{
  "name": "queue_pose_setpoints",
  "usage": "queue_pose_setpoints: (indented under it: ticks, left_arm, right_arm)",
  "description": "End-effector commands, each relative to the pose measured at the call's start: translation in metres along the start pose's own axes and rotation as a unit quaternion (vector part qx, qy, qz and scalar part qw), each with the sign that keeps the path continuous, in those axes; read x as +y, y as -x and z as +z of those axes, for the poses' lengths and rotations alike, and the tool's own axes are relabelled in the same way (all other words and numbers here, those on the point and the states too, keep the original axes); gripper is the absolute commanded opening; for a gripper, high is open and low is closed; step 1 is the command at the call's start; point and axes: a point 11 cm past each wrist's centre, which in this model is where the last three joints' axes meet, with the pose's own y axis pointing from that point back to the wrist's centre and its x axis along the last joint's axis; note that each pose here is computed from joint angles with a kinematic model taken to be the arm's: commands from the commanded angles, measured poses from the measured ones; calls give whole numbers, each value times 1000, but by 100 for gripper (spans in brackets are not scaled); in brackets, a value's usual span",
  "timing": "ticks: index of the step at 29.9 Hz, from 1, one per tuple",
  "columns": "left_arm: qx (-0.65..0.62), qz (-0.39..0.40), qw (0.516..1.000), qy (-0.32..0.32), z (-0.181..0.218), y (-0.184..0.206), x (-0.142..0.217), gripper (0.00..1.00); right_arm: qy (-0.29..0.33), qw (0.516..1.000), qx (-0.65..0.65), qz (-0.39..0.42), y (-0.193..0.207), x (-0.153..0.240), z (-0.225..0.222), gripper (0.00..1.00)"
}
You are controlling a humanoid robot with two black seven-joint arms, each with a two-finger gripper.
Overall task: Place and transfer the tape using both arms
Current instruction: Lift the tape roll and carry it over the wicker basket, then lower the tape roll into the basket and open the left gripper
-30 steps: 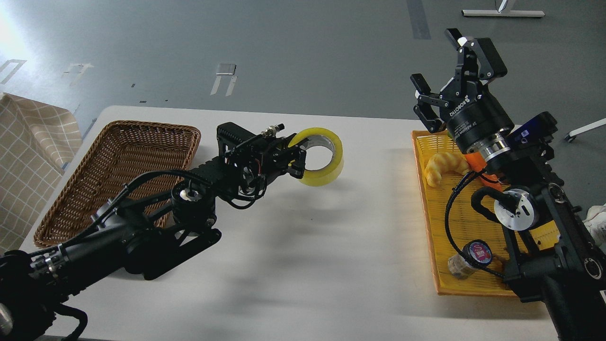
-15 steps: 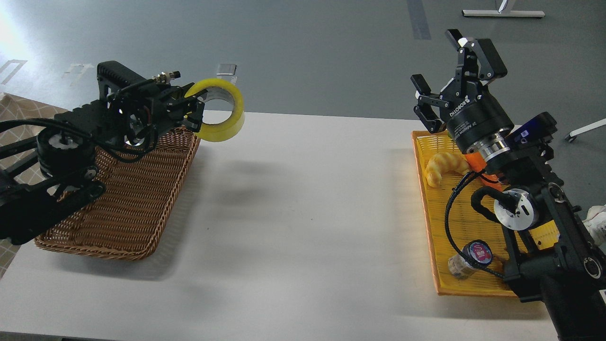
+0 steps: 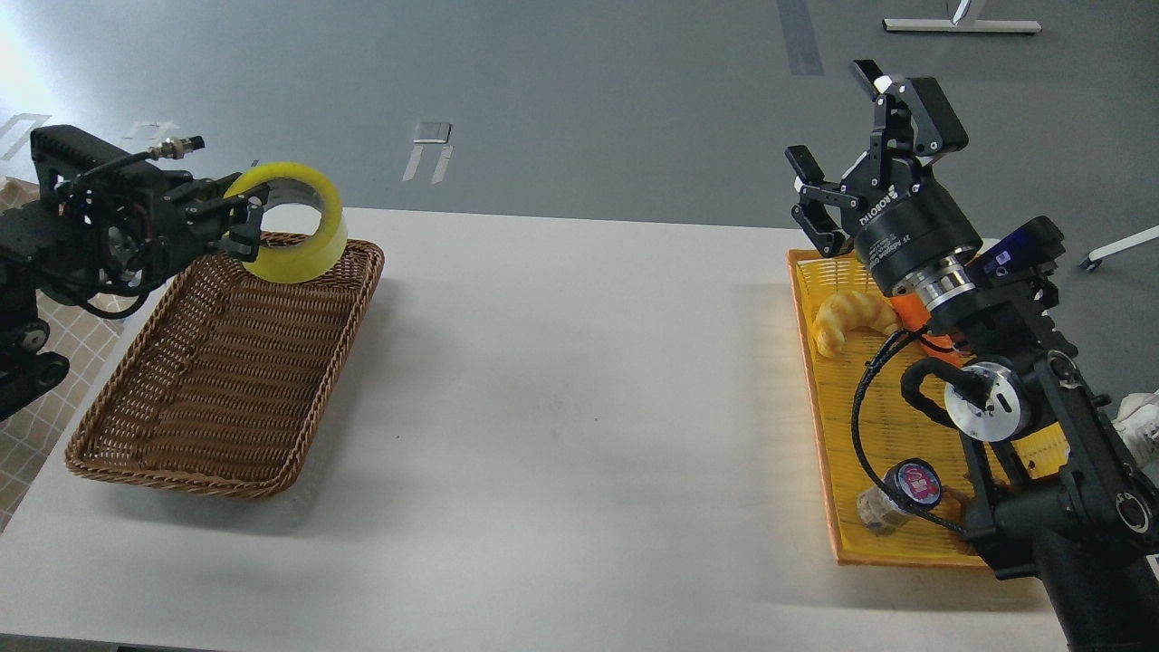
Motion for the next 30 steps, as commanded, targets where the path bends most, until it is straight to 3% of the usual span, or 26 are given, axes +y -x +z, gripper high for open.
queue_pose_setpoints:
  ticks: [1,9,13,30]
  left_arm:
    - [28,-5,1000,-2,-10,27,3,4]
    - [120,-17,992,-33,-25,91,11,4]
    - [125,-21,992,-11,-20,100,9,4]
    - [119,-30,992,-24,-28,116,15,8]
  right_arm:
    - [2,1000,1,0,0,0,1,100]
    - [16,1000,1,0,0,0,5,100]
    - [18,1000,2,1,-1,1,6,100]
    - [24,1000,-1,4,-2,3,11,100]
